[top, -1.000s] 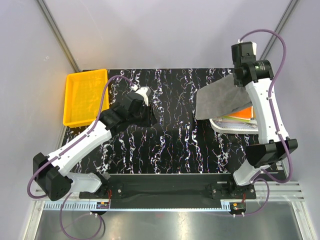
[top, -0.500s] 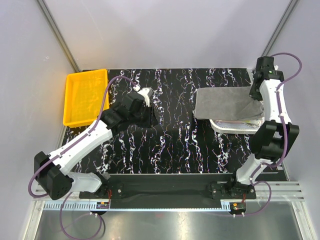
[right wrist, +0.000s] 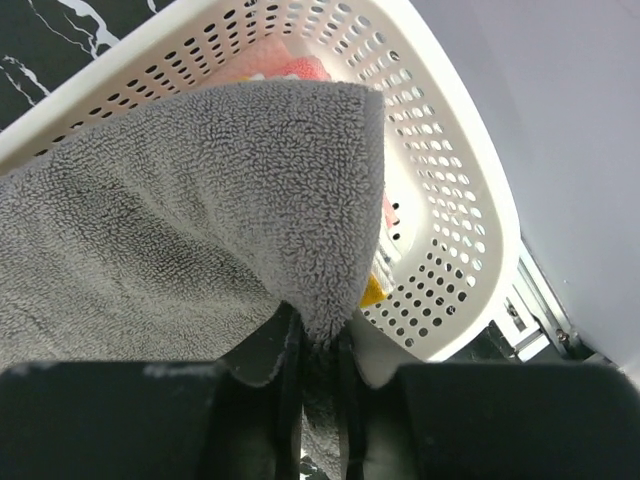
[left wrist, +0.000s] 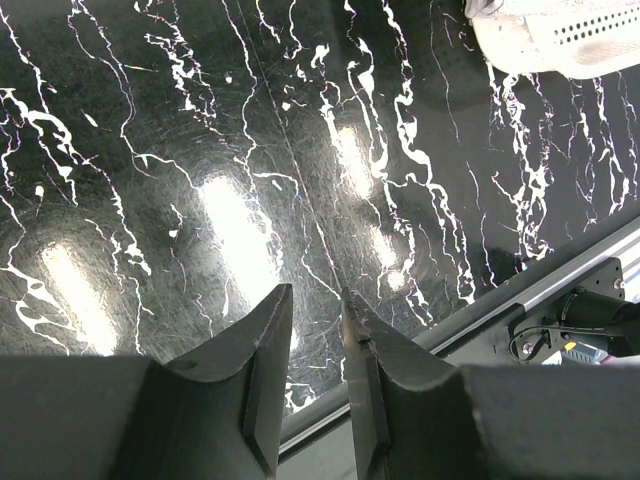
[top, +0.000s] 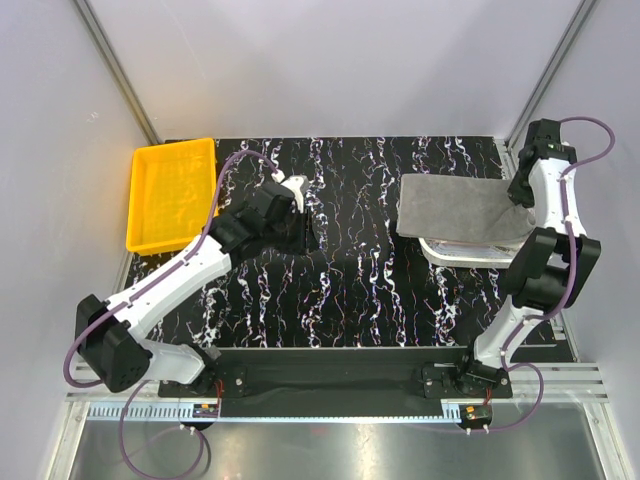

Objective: Fold and stack the towels
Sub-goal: Neatly place the folded towel into the bin

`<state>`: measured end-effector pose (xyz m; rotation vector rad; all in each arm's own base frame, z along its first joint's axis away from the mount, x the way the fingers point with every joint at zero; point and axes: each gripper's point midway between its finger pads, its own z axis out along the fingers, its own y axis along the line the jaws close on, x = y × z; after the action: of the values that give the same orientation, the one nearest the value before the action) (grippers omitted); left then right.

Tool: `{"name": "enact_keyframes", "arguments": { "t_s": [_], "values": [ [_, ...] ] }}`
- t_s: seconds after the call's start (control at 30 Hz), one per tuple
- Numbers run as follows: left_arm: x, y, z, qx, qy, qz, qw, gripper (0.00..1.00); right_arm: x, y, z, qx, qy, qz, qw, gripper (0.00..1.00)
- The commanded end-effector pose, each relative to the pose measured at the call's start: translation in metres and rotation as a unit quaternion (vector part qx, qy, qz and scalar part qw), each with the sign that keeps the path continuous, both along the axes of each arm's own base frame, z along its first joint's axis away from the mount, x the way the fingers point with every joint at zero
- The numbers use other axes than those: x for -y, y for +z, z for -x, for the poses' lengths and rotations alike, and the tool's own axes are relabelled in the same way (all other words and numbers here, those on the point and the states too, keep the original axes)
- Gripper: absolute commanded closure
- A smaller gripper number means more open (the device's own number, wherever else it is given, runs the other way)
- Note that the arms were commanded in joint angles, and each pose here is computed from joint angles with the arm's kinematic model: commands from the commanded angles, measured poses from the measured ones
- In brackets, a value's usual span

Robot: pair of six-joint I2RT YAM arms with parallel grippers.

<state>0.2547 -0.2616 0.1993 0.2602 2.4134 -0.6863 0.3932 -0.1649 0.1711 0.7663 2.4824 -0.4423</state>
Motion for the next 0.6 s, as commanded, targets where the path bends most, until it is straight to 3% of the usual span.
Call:
{"name": "enact_keyframes", "arguments": {
  "t_s": [0.0, 0.1, 0.13, 0.2, 0.23, 0.27, 0.57],
  "values": [
    [0.008, 0.02, -0.007, 0.021, -0.01, 0.018, 1.0, 0.69, 0.011, 0.005, -0.007, 0.022, -0.02, 0.007, 1.0, 0.8],
    [0.008, 0.02, -0.007, 0.02, -0.012, 0.018, 1.0, 0.68, 0.014, 0.007, -0.004, 0.021, -0.026, 0.007, 0.999, 0.59],
    [0.008, 0.02, -0.008, 0.022, -0.01, 0.017, 1.0, 0.68, 0.014, 0.011, -0.003, 0.026, -0.027, 0.008, 0.999, 0.37],
    [0.007, 0.022, -0.008, 0.024, -0.009, 0.017, 1.0, 0.68, 0.013, 0.015, -0.002, 0.031, -0.028, 0.008, 0.999, 0.21],
    [0.007, 0.023, -0.009, 0.025, -0.008, 0.017, 1.0, 0.67, 0.012, 0.02, 0.0, 0.036, -0.027, 0.008, 0.999, 0.07],
    [0.006, 0.023, -0.009, 0.026, -0.008, 0.017, 0.999, 0.67, 0.011, 0.024, 0.0, 0.041, -0.028, 0.008, 0.999, 0.01],
    [0.005, 0.032, -0.013, 0.036, -0.005, 0.023, 0.999, 0.66, -0.025, 0.058, 0.001, 0.106, 0.002, -0.026, 0.994, 0.0]
  ]
}}
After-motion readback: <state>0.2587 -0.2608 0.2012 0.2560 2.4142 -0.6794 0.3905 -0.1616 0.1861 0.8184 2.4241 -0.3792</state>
